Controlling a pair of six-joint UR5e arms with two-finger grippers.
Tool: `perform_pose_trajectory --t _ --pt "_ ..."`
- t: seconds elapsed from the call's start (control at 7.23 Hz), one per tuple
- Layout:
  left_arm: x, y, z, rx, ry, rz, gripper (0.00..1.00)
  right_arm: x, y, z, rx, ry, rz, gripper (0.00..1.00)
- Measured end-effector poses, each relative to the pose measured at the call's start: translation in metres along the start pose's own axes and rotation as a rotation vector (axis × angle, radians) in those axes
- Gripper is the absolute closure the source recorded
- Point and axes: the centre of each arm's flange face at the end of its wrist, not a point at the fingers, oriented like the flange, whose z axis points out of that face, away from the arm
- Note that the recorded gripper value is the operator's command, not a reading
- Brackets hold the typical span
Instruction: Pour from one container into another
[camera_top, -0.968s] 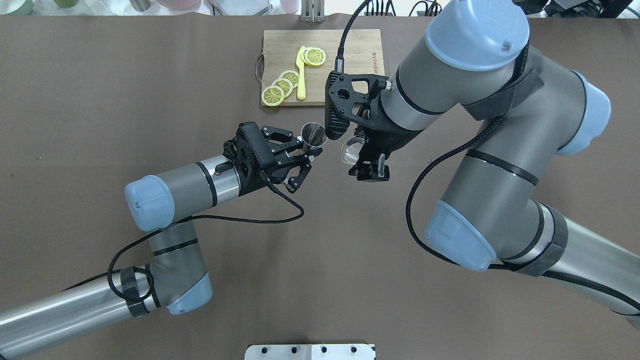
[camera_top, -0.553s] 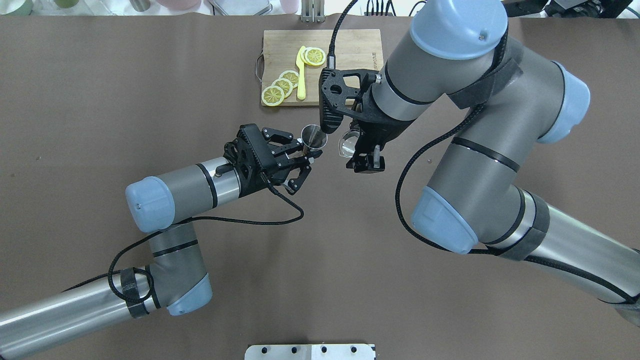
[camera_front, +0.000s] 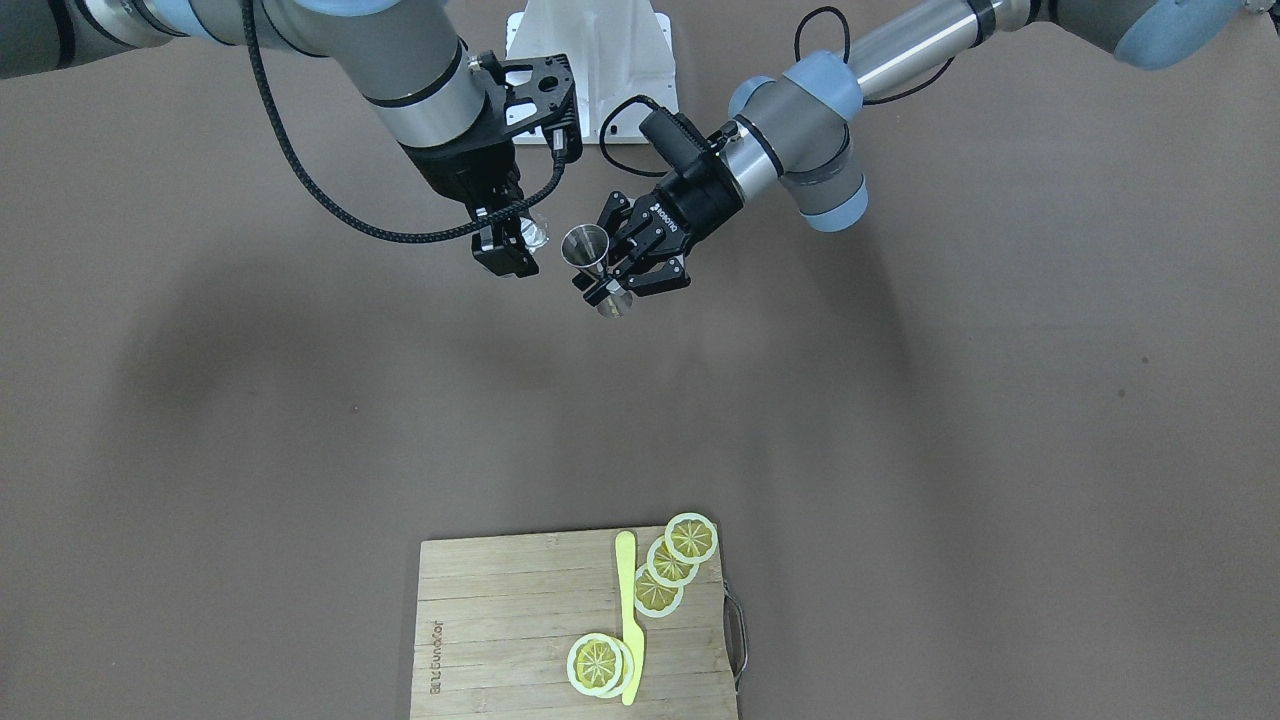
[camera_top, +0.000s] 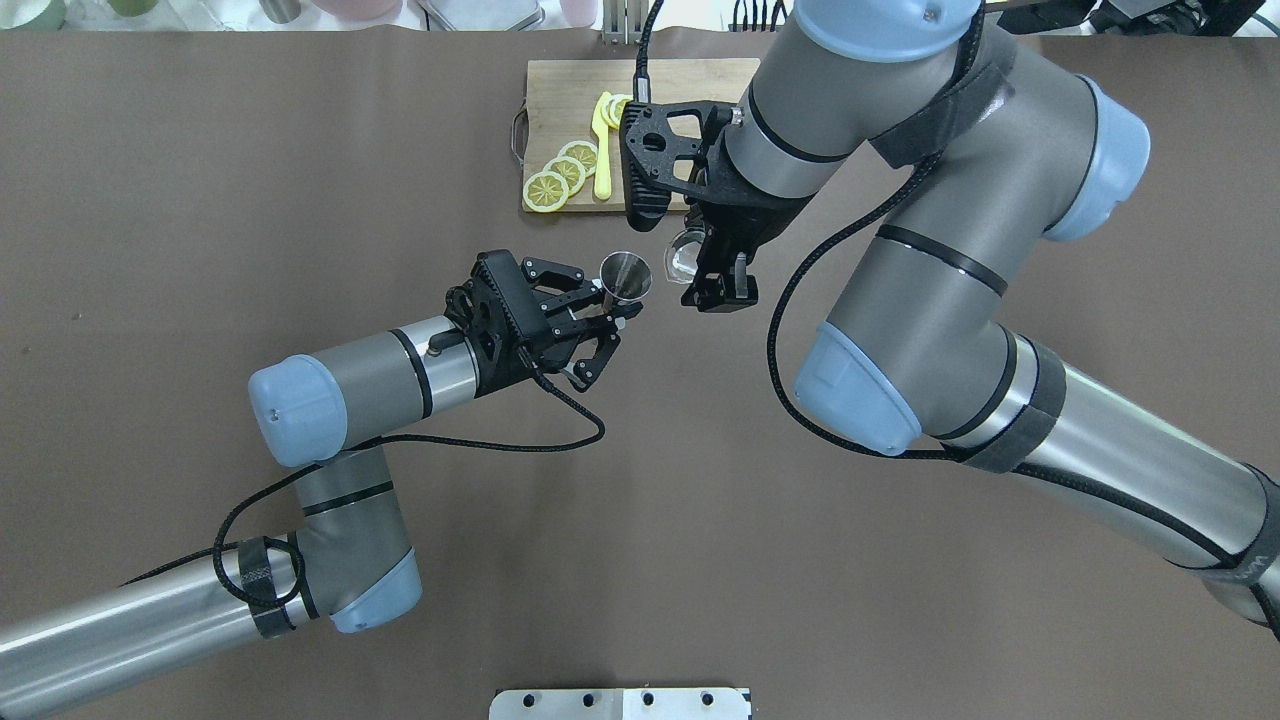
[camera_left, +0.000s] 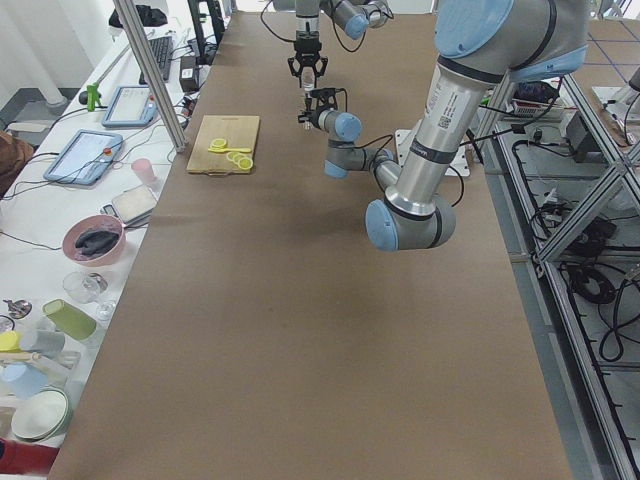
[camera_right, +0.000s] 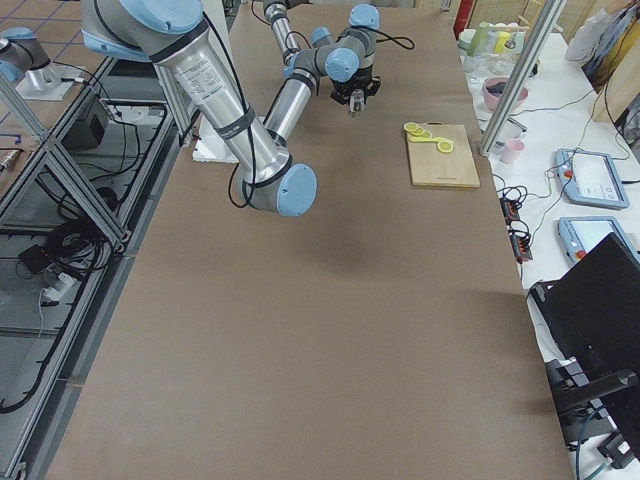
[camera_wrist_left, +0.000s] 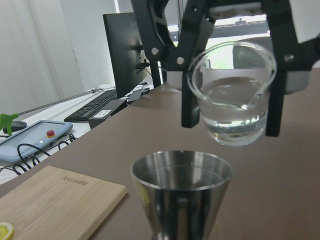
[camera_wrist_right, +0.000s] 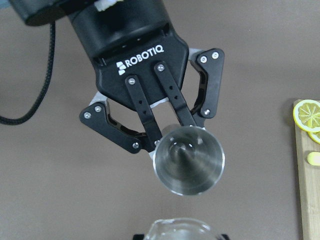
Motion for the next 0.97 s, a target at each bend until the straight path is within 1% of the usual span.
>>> perform_pose_trajectory --t 0.28,0.69,0.97 --pt "-0.001 0.002 -0.005 0.010 0.004 -0.001 1.00 0.009 -0.006 -0.004 0.004 0.000 -0.015 1.00" --pt "-0.002 0.005 -0.007 0.010 0.006 0.000 1.00 0.014 -0.019 -0.007 0.009 0.001 -0.022 1.00" --pt "-0.006 0.014 -0.015 0.018 0.008 -0.001 1.00 0.016 -0.024 -0.008 0.005 -0.002 -0.020 1.00"
